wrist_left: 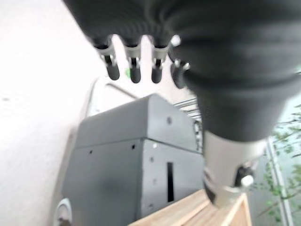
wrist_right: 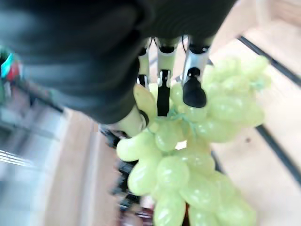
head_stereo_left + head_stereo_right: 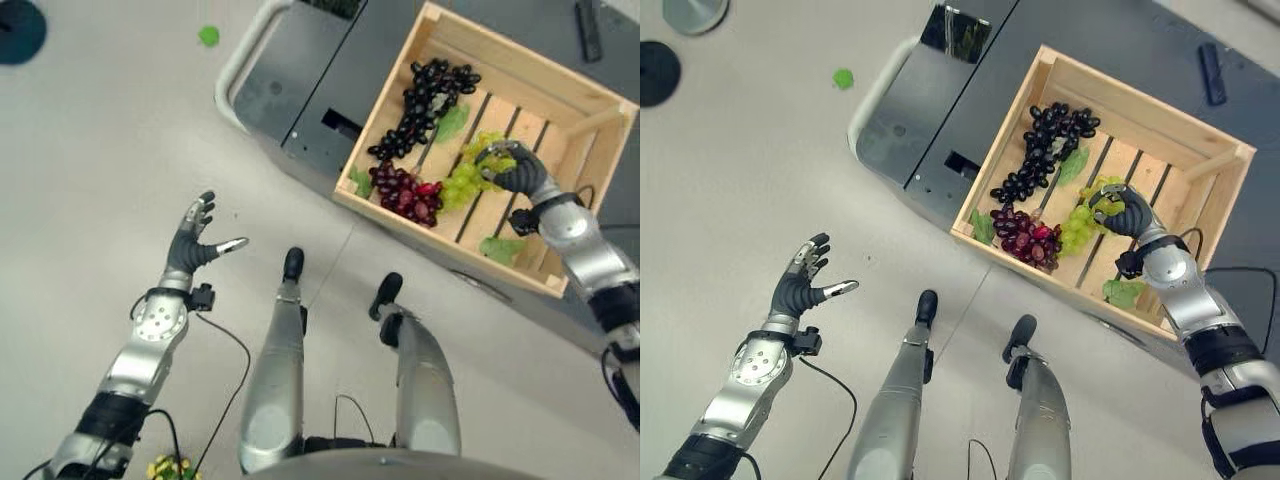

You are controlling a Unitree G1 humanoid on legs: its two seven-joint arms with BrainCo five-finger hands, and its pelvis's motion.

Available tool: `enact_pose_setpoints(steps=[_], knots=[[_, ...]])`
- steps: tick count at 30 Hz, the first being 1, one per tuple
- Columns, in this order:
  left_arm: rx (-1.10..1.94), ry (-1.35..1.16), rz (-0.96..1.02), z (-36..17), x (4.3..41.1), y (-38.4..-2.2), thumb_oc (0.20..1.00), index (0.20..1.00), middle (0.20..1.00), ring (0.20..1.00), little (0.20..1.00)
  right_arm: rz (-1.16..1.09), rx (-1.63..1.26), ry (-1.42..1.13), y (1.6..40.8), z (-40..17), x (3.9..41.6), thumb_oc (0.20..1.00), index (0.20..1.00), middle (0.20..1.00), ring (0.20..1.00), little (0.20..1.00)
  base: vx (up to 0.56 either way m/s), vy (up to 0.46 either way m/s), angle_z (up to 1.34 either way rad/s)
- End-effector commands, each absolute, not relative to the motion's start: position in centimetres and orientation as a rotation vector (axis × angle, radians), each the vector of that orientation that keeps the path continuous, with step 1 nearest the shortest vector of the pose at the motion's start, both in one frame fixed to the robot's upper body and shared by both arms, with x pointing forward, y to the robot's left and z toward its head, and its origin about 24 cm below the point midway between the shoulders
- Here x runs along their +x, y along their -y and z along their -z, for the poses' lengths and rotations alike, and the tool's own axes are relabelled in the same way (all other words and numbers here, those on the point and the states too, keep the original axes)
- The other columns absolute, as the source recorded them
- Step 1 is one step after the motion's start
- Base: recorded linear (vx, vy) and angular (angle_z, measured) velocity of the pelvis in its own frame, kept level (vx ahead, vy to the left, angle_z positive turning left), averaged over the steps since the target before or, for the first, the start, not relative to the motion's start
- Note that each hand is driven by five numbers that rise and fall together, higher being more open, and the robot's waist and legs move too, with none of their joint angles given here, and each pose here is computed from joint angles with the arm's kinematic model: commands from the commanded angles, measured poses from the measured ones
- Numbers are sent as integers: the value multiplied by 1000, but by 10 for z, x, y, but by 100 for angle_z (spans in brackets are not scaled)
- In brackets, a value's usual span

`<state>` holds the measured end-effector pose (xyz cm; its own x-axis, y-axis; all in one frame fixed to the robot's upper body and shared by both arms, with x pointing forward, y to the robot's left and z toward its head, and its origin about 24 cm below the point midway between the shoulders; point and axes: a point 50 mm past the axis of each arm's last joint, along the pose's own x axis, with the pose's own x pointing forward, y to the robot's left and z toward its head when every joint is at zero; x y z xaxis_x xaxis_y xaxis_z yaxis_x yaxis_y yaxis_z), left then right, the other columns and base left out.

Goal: Pick up the fruits from the basket on one side to the basket on the other side

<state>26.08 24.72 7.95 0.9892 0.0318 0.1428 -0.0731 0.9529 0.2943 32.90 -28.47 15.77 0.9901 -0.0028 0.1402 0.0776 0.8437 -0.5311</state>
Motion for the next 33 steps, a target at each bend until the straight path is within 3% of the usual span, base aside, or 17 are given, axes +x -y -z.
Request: enact_pose_setpoints(steps=[1, 7, 14, 33], knots=[[278, 241, -36, -99, 258, -247, 1000, 1000, 1000, 1000, 1000, -9, -323, 354, 273, -192, 324, 200, 200, 200, 200, 200, 50, -12, -2], [280, 219, -31, -94, 252, -253, 1000, 1000, 1000, 1000, 1000, -74, -33, 408, 266, -185, 308, 200, 200, 200, 200, 200, 37, -6, -3], [271, 180, -37, -84, 244, -255, 1000, 1000, 1000, 1000, 1000, -128, 116, 421, 257, -181, 300, 200, 200, 200, 200, 200, 38, 19, -1], [246, 139, 14, -73, 239, -244, 1000, 1000, 1000, 1000, 1000, -215, 262, 431, 238, -171, 282, 200, 200, 200, 200, 200, 38, 6, -5]])
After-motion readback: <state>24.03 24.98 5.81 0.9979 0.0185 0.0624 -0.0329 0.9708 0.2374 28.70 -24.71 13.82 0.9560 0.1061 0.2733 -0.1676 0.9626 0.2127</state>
